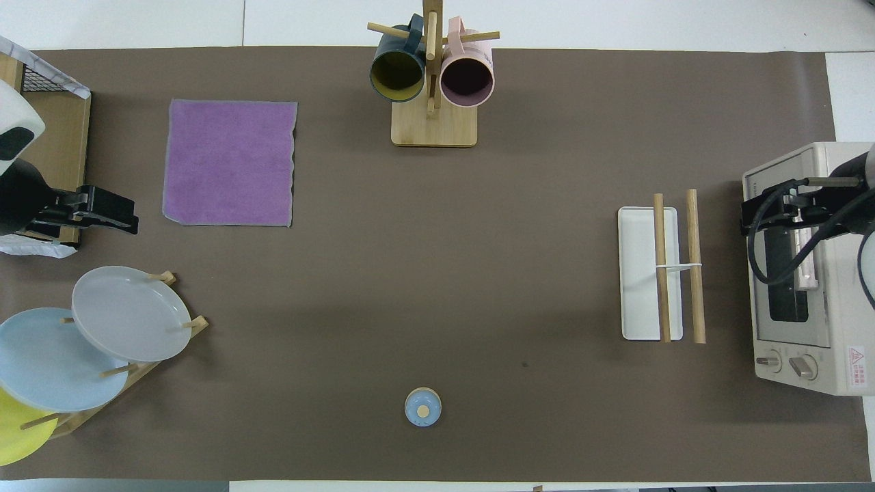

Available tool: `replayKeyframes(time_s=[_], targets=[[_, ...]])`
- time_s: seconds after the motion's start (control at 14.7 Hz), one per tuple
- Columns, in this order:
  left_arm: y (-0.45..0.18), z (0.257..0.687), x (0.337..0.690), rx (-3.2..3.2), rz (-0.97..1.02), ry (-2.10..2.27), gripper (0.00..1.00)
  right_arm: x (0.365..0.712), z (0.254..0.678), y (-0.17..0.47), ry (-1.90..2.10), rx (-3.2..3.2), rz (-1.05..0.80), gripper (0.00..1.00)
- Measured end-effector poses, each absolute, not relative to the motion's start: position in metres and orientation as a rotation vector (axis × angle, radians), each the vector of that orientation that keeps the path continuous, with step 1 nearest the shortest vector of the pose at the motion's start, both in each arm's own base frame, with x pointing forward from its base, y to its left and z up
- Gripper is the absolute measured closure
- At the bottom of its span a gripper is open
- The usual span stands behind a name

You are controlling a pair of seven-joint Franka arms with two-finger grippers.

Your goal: Fold towel and hang on rack

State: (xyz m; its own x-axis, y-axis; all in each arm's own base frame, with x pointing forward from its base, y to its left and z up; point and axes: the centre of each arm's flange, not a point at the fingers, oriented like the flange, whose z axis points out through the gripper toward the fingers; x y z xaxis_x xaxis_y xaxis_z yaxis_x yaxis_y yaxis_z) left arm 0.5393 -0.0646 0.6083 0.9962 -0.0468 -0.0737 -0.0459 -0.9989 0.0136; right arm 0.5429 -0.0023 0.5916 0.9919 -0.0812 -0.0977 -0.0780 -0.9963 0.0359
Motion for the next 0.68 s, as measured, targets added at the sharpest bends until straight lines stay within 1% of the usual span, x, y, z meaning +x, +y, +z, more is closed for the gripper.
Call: replayKeyframes(time_s=[0.68], targets=[[-0.0609, 0.6094, 0.5414, 3.126, -0.089, -0.061, 0.00, 0.5429, 0.5916, -0.0023, -0.124, 3.103, -0.154, 0.00]])
